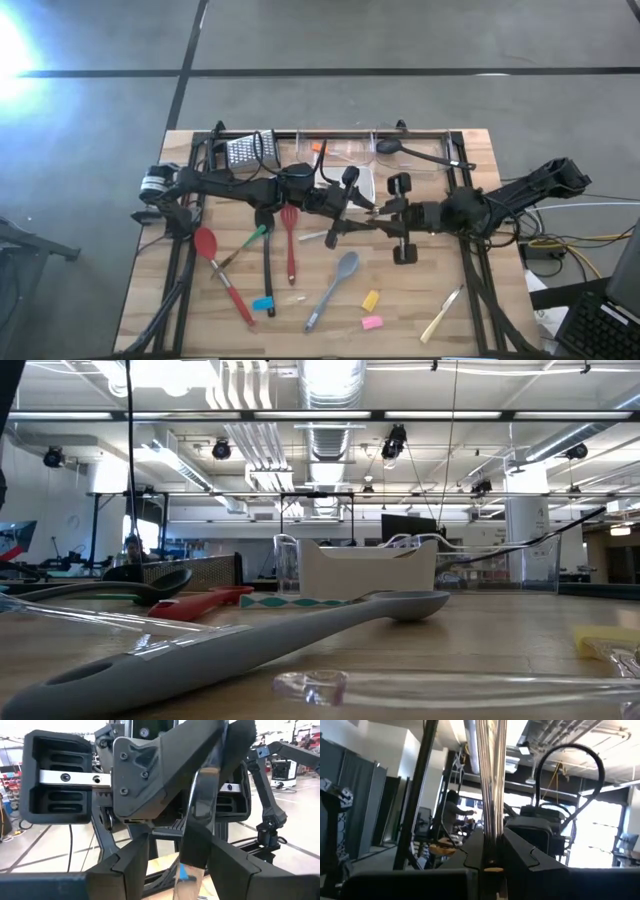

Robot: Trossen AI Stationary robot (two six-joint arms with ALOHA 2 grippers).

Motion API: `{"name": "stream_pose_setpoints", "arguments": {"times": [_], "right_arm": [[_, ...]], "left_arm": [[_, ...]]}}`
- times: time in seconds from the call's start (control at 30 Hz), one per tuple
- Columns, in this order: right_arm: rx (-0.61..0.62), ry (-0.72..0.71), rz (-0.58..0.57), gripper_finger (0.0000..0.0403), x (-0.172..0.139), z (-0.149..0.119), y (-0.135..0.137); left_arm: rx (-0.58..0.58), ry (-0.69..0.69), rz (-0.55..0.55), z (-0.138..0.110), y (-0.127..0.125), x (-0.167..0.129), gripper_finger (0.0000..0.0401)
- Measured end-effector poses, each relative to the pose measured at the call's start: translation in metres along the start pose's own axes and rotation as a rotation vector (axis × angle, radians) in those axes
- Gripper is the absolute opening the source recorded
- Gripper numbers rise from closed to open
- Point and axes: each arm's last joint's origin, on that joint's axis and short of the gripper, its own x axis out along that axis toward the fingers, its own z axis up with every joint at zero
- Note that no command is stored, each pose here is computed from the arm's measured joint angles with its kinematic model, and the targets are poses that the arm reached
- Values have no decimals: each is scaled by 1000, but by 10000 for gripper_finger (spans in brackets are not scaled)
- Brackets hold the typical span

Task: Pick & Place Kitchen Items
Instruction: Put the silver table knife into the white bin

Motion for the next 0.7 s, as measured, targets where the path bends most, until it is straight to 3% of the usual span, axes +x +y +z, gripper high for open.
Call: {"name": "stream_pose_setpoints", "arguments": {"times": [0.27,0.53,0.7], "right_arm": [[6,40,-14,36,0,1,-1],[19,42,-19,36,-1,-1,-1],[26,44,-18,36,-2,-1,-1]], "left_arm": [[-24,-3,5,1,0,0,181],[-12,-5,4,1,0,0,73],[-15,-3,4,1,0,0,72]]}}
